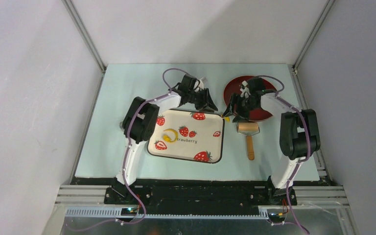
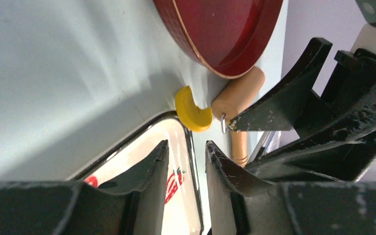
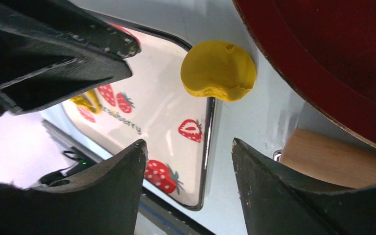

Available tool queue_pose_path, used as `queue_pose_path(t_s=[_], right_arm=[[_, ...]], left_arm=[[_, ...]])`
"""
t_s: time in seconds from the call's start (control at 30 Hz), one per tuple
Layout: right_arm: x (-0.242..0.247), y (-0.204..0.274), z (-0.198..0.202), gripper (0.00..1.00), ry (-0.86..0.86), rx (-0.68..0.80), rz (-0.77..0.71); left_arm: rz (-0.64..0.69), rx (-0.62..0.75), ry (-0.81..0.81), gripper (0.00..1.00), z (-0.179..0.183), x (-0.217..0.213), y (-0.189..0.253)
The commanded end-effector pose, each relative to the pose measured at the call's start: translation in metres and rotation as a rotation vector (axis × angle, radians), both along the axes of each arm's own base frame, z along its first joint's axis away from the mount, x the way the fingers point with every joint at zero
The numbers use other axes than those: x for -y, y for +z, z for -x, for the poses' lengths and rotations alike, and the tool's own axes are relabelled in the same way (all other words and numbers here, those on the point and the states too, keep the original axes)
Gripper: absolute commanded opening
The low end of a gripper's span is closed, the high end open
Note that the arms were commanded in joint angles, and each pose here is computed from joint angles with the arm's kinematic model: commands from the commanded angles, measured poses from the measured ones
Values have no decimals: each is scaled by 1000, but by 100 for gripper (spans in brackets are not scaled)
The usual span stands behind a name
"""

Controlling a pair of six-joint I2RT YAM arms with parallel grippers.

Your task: Roll out the dumpling wrappers from the dough

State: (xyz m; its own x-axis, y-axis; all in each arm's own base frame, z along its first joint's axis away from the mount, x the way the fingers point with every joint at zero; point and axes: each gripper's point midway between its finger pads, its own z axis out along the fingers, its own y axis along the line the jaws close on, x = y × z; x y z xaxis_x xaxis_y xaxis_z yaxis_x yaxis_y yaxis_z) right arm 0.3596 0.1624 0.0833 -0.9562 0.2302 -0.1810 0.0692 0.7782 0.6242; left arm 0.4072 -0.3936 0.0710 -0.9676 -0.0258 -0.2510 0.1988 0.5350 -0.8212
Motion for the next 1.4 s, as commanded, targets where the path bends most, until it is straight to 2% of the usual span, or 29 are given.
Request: queue_pose_path(t_s=[0.0, 0.13, 0.4, 0.67, 0.83, 1.1, 1.37], right_arm=[[5, -3, -6, 70, 42, 131, 165], [11, -10, -11, 70, 39, 175, 249], [8, -22, -20, 65, 61, 214, 305], [-3, -23, -33, 63, 84, 261, 283], [-5, -31, -40, 56, 75, 232, 277], [-11, -33, -45, 49, 79, 236, 264], [-13, -30, -46, 43, 85, 241, 253]], left_arm=[[27, 151, -43, 37, 2, -11, 53], [29, 199, -48, 38, 7, -25, 69], [33, 226, -52, 42, 21, -46, 82], [33, 193, -69, 43, 35, -53, 75], [18, 192, -62, 42, 42, -59, 71], [-2, 243, -13, 52, 43, -75, 83], [17, 219, -11, 53, 47, -78, 78]])
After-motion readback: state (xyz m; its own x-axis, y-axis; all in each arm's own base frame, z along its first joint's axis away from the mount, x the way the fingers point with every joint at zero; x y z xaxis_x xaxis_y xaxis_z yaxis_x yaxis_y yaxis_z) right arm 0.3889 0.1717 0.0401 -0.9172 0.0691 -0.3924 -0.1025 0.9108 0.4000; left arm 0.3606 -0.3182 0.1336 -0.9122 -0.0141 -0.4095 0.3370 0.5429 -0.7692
